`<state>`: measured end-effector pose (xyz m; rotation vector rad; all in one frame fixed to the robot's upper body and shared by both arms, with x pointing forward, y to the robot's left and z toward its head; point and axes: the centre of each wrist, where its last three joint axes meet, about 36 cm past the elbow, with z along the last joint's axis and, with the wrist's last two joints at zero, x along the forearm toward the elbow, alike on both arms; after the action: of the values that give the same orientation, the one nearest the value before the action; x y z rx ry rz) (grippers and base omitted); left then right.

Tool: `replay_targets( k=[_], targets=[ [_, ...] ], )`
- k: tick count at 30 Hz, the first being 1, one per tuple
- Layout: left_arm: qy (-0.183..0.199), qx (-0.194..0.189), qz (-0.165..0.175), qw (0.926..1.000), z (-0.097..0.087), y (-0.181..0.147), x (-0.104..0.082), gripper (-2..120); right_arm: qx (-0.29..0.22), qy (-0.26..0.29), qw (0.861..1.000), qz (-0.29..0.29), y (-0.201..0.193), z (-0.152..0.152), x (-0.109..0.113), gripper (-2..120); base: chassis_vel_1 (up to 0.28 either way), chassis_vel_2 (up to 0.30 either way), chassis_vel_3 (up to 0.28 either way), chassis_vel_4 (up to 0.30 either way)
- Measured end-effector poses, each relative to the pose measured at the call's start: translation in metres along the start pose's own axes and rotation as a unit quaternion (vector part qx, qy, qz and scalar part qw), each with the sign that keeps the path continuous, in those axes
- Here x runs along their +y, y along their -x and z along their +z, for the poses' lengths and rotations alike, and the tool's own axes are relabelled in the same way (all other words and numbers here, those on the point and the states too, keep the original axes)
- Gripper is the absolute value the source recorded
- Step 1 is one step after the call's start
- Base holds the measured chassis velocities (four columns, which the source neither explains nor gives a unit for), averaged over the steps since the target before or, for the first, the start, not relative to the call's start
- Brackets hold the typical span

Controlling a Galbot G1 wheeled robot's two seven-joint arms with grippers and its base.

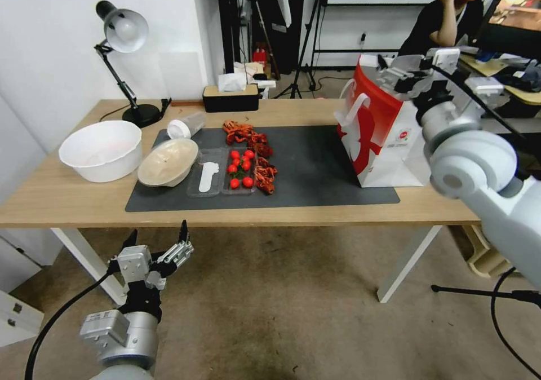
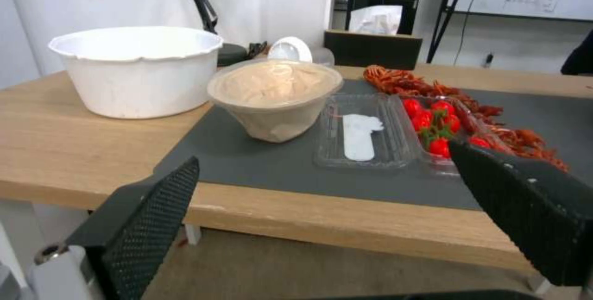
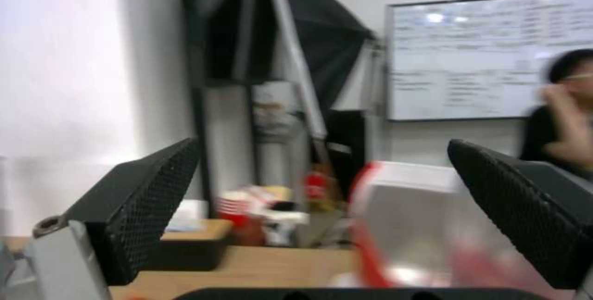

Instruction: Pick up the trash from the table and place it into the takeout bag.

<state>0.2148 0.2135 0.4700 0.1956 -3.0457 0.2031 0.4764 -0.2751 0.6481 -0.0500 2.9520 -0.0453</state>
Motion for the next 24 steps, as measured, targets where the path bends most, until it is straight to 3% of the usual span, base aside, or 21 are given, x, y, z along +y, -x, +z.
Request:
replay_targets(
  k=[6, 12, 15, 18, 24],
  targets=[
    [-0.001, 0.000, -0.001, 1.0000, -0.001, -0.001, 0.000, 100, -0.021, 0.061, 0.996, -0.067, -0.026, 0.010, 0.012, 100, 0.000, 0.000, 0.000, 0.000],
    [-0.004, -0.006, -0.008, 0.9999, -0.004, -0.005, 0.000, 100, -0.037, 0.116, 0.982, -0.142, -0.085, 0.029, 0.026, 100, 0.000, 0.000, 0.000, 0.000],
    [-0.005, -0.007, -0.008, 0.9999, -0.004, -0.005, 0.000, 100, -0.042, 0.122, 0.981, -0.147, -0.114, 0.039, 0.018, 100, 0.000, 0.000, 0.000, 0.000],
    [-0.004, -0.008, -0.006, 0.9999, -0.002, -0.003, 0.001, 100, -0.043, 0.117, 0.984, -0.125, -0.184, 0.086, 0.006, 100, 0.000, 0.000, 0.000, 0.000],
    [-0.003, -0.007, -0.003, 1.0000, -0.001, -0.002, 0.001, 100, -0.032, 0.117, 0.988, -0.094, -0.221, 0.122, 0.010, 100, 0.000, 0.000, 0.000, 0.000]
  ],
)
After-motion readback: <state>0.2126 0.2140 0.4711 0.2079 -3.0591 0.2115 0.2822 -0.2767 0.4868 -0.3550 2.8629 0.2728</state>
